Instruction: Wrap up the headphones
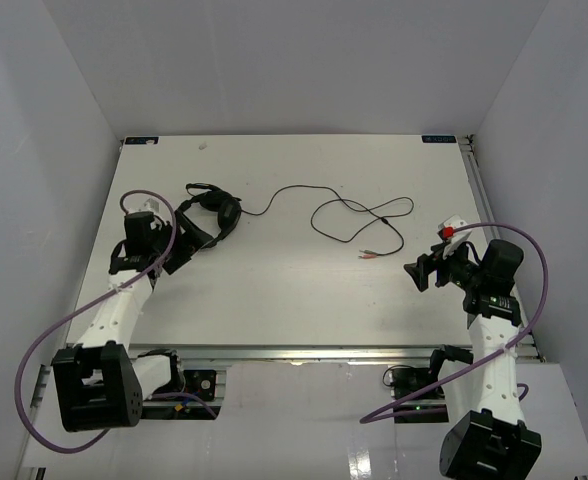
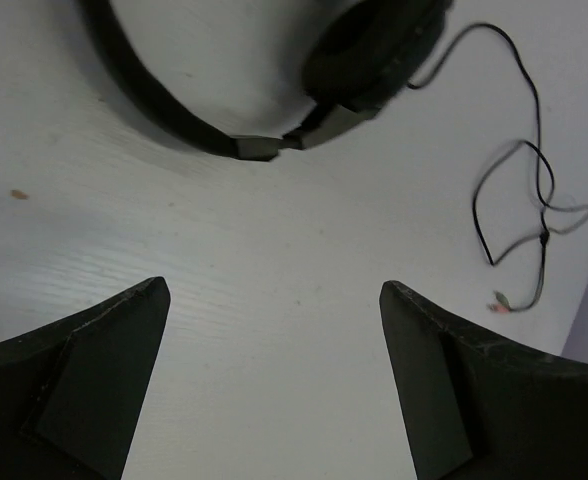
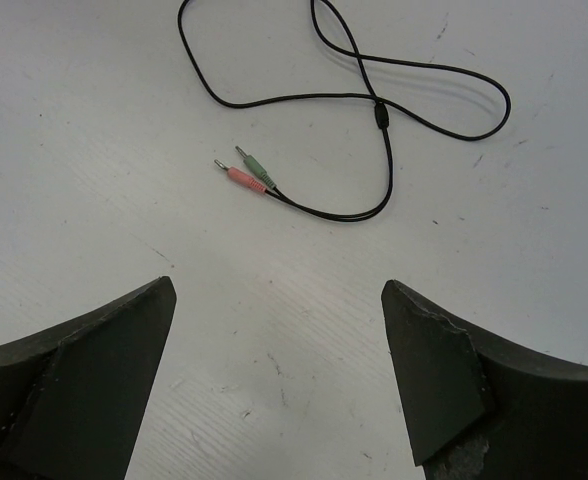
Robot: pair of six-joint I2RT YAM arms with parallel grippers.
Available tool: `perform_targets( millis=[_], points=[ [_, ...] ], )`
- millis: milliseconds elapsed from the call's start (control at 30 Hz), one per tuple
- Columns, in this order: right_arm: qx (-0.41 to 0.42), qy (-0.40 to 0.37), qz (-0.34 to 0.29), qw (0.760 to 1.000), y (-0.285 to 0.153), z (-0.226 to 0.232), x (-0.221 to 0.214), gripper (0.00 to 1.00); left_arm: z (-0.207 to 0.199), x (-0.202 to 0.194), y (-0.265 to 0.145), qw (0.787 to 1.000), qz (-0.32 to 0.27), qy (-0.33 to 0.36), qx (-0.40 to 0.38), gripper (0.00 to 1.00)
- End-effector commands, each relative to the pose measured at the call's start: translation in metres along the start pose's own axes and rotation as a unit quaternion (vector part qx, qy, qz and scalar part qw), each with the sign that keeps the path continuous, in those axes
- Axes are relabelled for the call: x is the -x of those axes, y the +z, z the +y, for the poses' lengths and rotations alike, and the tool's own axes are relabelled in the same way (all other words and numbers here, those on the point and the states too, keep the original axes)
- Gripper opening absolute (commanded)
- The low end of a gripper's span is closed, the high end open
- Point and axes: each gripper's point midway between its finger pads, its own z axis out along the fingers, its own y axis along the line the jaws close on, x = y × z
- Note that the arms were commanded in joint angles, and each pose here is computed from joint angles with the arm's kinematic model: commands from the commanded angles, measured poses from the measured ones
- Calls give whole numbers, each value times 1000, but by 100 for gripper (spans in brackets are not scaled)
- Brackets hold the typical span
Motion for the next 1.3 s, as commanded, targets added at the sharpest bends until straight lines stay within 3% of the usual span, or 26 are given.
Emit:
perform_targets(
  millis=[0,333,667,1100,1200,1267],
  points=[
    [5,-37,-34,999,-7,2,28,90,24,46,3,989,-69,-63,118,97],
    [-3,-40,-40,998,-9,1,32,90,64,69,46,966,-36,-62,247,96],
    [-3,-34,-36,999,-7,0,29,90,76,80,79,963,-2,-17,267,82],
    [-4,-25,-28,999,-5,-3,24,90,100,77,104,955,36,32,294,50],
    [-5,-24,-26,999,-4,-4,23,90,102,74,107,954,43,35,293,36],
    [-6,-23,-25,999,-4,-4,22,90,103,71,108,955,46,37,292,19]
  ],
)
